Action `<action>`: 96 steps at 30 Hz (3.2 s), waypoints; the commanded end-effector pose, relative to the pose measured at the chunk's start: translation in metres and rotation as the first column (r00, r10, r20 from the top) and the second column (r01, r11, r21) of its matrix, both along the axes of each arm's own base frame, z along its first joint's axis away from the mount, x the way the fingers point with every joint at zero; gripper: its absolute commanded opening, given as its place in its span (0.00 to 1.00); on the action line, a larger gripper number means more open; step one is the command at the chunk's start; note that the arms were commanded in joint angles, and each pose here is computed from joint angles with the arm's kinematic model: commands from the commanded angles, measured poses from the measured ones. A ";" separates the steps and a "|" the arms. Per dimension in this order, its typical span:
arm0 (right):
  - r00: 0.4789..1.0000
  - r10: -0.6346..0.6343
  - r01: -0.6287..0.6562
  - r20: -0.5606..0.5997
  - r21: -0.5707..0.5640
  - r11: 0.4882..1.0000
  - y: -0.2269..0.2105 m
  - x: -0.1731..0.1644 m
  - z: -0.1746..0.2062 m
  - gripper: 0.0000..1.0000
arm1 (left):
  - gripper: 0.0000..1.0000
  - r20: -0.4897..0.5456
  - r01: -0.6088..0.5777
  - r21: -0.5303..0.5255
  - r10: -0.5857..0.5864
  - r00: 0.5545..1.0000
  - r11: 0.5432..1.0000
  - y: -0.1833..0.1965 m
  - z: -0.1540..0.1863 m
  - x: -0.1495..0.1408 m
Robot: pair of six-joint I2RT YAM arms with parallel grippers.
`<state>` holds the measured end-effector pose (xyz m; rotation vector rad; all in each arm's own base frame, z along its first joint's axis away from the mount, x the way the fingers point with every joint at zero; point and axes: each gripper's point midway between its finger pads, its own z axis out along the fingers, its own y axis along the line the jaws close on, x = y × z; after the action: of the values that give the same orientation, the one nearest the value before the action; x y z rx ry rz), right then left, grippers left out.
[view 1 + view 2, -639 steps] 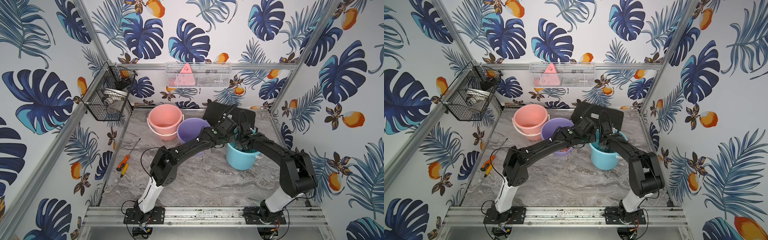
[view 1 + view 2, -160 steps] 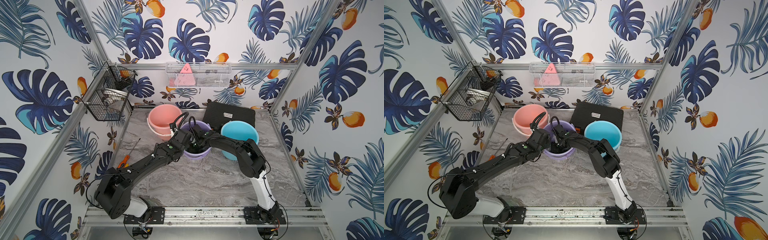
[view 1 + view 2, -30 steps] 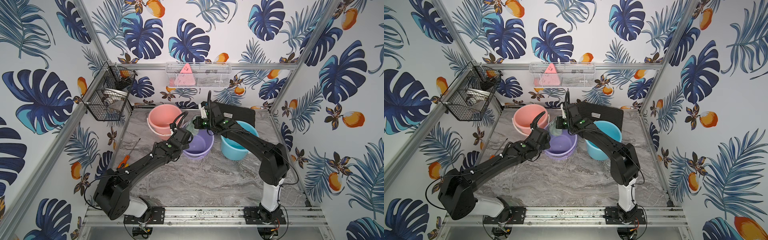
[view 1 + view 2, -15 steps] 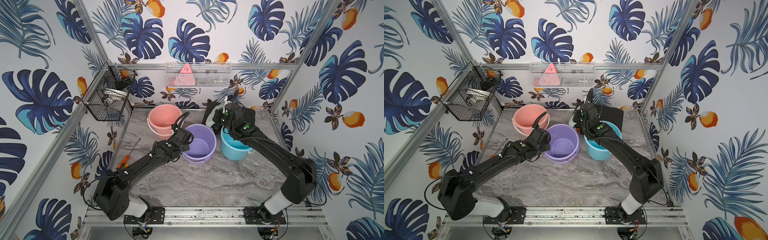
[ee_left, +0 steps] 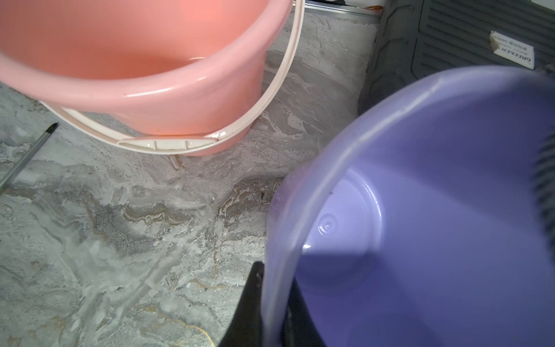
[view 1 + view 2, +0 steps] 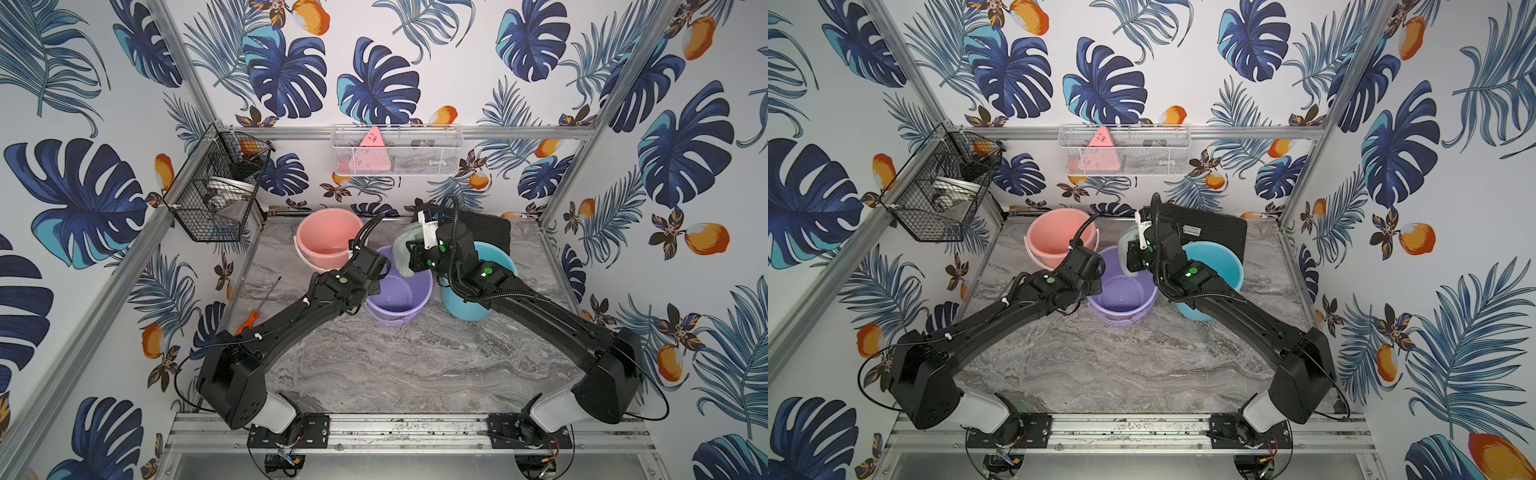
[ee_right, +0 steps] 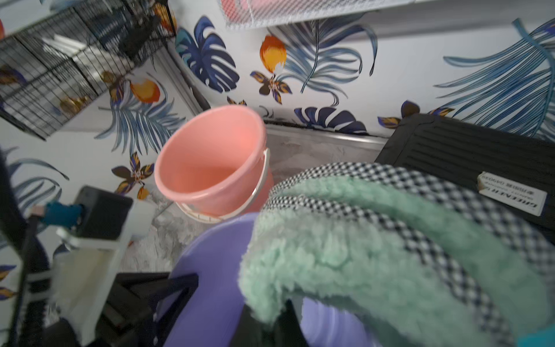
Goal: Wipe the inside of the bucket with a cloth
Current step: Wipe the dirt from the inside of the bucket.
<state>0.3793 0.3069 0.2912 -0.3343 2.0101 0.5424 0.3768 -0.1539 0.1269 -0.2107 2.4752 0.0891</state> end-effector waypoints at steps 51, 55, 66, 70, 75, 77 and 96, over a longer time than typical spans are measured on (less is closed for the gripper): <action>0.605 -0.005 -0.398 -0.796 -0.308 0.864 0.063 -0.059 -0.263 0.00 | 0.00 -0.055 0.010 -0.003 -0.010 0.998 1.000 0.009 -0.026 0.006; 0.539 0.275 -0.483 -0.796 -0.024 0.875 0.107 -0.078 -0.229 0.00 | 0.00 -0.049 0.002 -0.010 -0.003 0.999 1.000 0.009 -0.026 0.005; 0.589 0.558 -0.459 -0.584 0.327 0.826 0.148 -0.069 -0.148 0.00 | 0.00 -0.029 -0.007 -0.019 0.006 1.000 1.000 0.014 -0.026 -0.003; 0.569 0.553 -0.443 -0.608 0.340 0.830 0.147 -0.074 -0.157 0.00 | 0.00 -0.032 0.001 -0.019 -0.001 0.999 1.000 0.013 -0.029 -0.004; 0.570 0.452 -0.427 -0.686 0.223 0.876 0.134 -0.073 -0.177 0.00 | 0.00 -0.029 -0.009 -0.005 0.009 1.000 1.000 0.015 -0.030 -0.005; 0.609 0.330 -0.412 -0.721 0.067 0.909 0.115 -0.070 -0.191 0.00 | 0.00 -0.031 -0.017 0.014 0.018 0.999 1.000 0.018 -0.029 -0.004; 0.820 -0.384 -0.103 -0.424 -0.770 0.630 -0.020 0.015 -0.211 0.00 | 0.00 0.011 -0.021 0.041 0.021 1.000 0.999 0.023 -0.016 -0.006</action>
<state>0.3838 0.3220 0.0806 -0.6056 2.7836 -0.2009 0.3865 -0.1411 0.1192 -0.3181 2.3952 0.0354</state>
